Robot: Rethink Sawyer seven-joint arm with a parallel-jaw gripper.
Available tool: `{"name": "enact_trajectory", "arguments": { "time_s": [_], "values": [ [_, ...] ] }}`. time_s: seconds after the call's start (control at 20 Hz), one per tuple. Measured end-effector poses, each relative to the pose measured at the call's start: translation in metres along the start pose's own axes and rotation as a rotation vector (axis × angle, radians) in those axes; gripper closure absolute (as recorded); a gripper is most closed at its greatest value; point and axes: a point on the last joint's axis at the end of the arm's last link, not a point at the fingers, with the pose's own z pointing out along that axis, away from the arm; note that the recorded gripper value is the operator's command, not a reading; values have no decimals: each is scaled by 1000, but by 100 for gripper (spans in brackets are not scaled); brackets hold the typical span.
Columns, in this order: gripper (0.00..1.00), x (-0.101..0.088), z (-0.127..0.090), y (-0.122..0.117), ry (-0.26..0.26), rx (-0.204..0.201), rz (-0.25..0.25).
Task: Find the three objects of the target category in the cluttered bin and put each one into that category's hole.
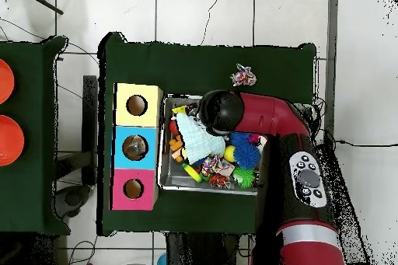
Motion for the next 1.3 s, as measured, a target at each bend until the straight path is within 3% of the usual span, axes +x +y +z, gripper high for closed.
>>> {"name": "enact_trajectory", "arguments": {
  "time_s": [0.8, 1.3],
  "values": [
    [0, 15, 37, 0, 43, -6, 2],
    [0, 17, 53, 0, 19, -2, 2]
  ]
}}
